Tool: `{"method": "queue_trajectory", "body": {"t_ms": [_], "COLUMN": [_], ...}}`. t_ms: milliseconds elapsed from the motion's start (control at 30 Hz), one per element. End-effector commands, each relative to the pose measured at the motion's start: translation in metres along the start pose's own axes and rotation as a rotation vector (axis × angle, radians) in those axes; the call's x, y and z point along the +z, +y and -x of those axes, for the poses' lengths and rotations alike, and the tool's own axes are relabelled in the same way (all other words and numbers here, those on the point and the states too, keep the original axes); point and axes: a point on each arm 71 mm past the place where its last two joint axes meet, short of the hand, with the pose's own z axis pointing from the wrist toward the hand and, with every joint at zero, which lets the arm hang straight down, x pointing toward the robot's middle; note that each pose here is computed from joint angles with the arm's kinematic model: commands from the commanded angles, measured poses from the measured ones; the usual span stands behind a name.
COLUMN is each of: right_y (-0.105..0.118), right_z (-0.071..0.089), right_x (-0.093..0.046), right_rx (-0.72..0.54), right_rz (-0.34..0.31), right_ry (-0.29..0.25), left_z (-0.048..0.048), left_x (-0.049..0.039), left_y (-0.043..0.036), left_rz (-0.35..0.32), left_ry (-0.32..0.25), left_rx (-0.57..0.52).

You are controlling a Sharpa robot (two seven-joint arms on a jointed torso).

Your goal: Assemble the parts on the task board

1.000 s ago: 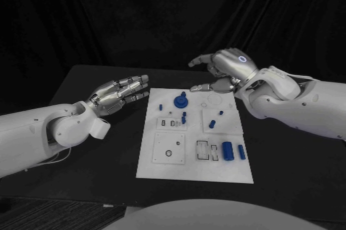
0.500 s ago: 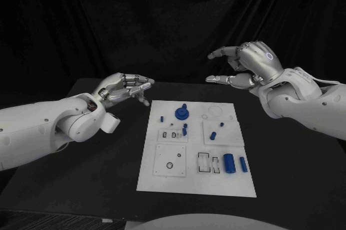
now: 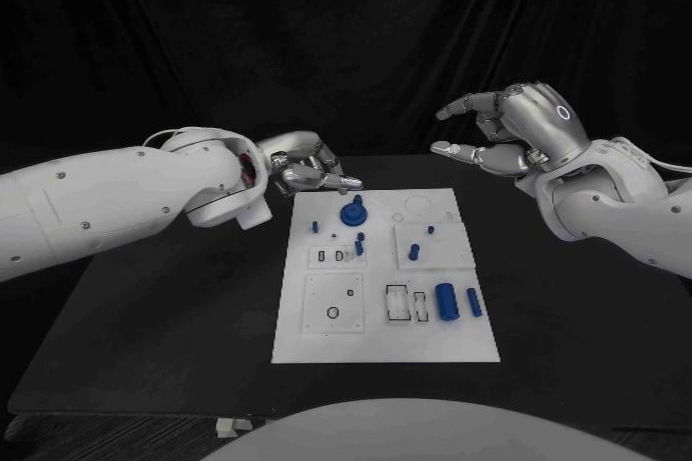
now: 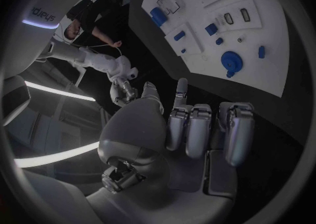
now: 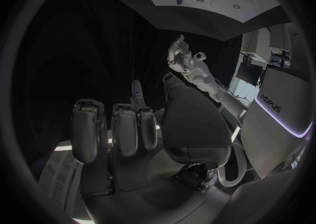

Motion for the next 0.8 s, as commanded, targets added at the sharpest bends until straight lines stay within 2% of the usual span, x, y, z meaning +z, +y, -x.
{"method": "queue_trajectory", "body": {"t_ms": [33,233,367,467,667,800], "right_y": [-0.001,-0.003,-0.005,-0.006,-0.009,-0.011], "right_z": [-0.001,-0.006,-0.012,-0.015,-0.019,-0.021], "right_x": [-0.005,-0.015,-0.023,-0.027,-0.033,-0.036], "right_rx": [0.012,0.018,0.025,0.028,0.029,0.029], "right_rz": [-0.025,-0.040,-0.059,-0.067,-0.086,-0.095], "right_ry": [0.005,0.025,0.054,0.064,0.086,0.098], "left_z": [-0.0055,-0.0059,-0.0100,-0.0119,-0.0127,-0.0142], "left_x": [0.0107,0.0299,0.0407,0.0447,0.0521,0.0556], "left_y": [0.0059,-0.0050,-0.0123,-0.0158,-0.0234,-0.0248], "left_rz": [0.192,0.220,0.246,0.236,0.157,0.152], "left_ry": [0.112,0.084,0.094,0.099,0.077,0.084], "left_rx": [0.180,0.275,0.313,0.322,0.321,0.324]}}
